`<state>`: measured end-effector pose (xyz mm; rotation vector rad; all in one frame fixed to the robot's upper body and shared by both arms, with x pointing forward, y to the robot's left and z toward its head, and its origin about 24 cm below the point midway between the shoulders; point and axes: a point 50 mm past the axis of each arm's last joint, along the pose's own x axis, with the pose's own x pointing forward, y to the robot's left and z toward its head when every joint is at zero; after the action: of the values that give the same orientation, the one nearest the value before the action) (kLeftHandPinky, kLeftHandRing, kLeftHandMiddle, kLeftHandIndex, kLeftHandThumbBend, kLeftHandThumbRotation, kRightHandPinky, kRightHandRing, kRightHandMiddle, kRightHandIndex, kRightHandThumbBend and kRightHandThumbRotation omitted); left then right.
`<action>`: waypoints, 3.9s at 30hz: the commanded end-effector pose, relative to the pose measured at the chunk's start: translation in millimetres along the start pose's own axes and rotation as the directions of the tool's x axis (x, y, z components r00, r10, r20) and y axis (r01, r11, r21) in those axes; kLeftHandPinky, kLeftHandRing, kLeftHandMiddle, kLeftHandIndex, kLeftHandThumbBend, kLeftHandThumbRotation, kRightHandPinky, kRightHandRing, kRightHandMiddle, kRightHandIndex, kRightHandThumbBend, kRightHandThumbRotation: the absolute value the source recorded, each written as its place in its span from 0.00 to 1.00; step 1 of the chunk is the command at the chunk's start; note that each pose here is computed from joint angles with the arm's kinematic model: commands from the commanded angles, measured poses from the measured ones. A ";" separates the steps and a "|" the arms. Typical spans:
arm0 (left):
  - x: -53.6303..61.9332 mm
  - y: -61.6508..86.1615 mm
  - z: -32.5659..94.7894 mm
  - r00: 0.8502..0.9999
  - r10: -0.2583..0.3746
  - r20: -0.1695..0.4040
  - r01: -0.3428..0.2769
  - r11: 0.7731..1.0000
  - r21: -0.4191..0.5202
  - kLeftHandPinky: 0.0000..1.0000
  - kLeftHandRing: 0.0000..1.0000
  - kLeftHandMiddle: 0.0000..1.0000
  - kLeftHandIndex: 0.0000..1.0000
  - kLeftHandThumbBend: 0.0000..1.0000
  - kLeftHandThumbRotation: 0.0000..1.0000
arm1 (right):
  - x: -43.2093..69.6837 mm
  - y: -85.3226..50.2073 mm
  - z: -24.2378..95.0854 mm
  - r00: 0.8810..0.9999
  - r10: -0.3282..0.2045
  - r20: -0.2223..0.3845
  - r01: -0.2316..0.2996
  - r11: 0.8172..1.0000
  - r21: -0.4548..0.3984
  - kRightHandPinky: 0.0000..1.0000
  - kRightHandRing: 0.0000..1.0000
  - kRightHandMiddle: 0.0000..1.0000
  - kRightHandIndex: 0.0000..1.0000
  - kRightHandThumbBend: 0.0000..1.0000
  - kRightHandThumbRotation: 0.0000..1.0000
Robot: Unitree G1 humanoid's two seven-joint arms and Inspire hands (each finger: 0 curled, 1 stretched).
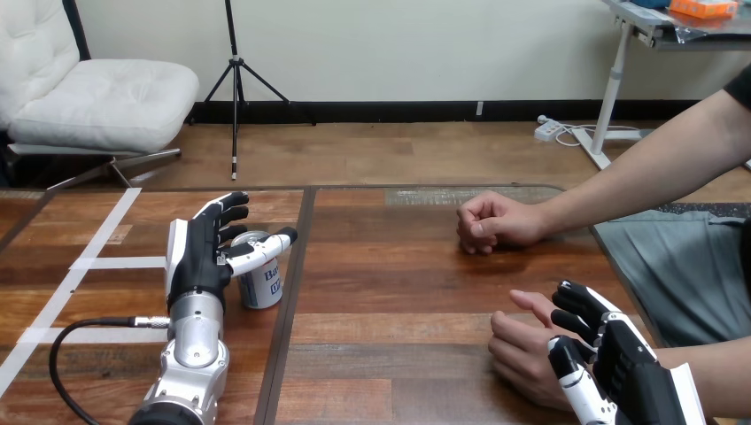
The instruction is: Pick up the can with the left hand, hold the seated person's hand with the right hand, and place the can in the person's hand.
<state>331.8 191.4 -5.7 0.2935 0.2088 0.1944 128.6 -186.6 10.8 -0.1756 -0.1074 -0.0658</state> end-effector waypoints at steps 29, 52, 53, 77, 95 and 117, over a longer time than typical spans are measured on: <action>10.2 -0.2 20.6 0.999 -0.003 0.036 0.002 0.999 0.033 0.72 0.77 0.80 0.79 0.70 0.00 | 12.3 3.4 13.0 0.996 0.023 0.084 -0.021 1.000 -0.017 0.77 0.83 0.85 0.83 0.53 0.62; 4.0 -7.1 14.4 0.999 0.027 0.043 -0.027 1.000 0.005 0.73 0.79 0.80 0.78 0.69 0.00 | 13.4 0.8 12.4 0.996 0.018 0.085 -0.017 1.000 -0.009 0.77 0.83 0.84 0.83 0.55 0.63; 3.8 -7.4 14.3 0.999 0.027 0.043 -0.028 1.000 0.005 0.73 0.79 0.80 0.78 0.68 0.00 | 13.5 0.7 12.3 0.996 0.018 0.086 -0.017 1.000 -0.008 0.77 0.83 0.84 0.83 0.54 0.63; -0.6 -14.3 10.5 0.999 0.029 0.039 -0.027 0.998 -0.049 0.72 0.78 0.80 0.77 0.67 0.00 | 14.1 -1.2 13.2 0.996 0.016 0.087 -0.016 1.000 0.002 0.76 0.83 0.84 0.83 0.55 0.61; -9.2 -18.3 2.5 0.997 0.045 0.068 -0.043 0.998 -0.038 0.72 0.78 0.80 0.77 0.66 0.00 | 14.1 -2.6 15.0 0.996 0.015 0.087 -0.013 1.000 -0.015 0.77 0.82 0.84 0.83 0.54 0.61; -17.1 -20.0 -2.6 0.992 0.064 0.112 -0.057 0.997 -0.057 0.69 0.75 0.77 0.74 0.67 0.00 | 16.2 -2.1 16.0 0.996 0.022 0.088 -0.020 1.000 -0.020 0.76 0.82 0.84 0.83 0.55 0.61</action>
<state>309.5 173.7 -23.4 0.2556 0.1454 0.2518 129.5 -188.8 13.4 -0.1821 -0.1058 -0.0592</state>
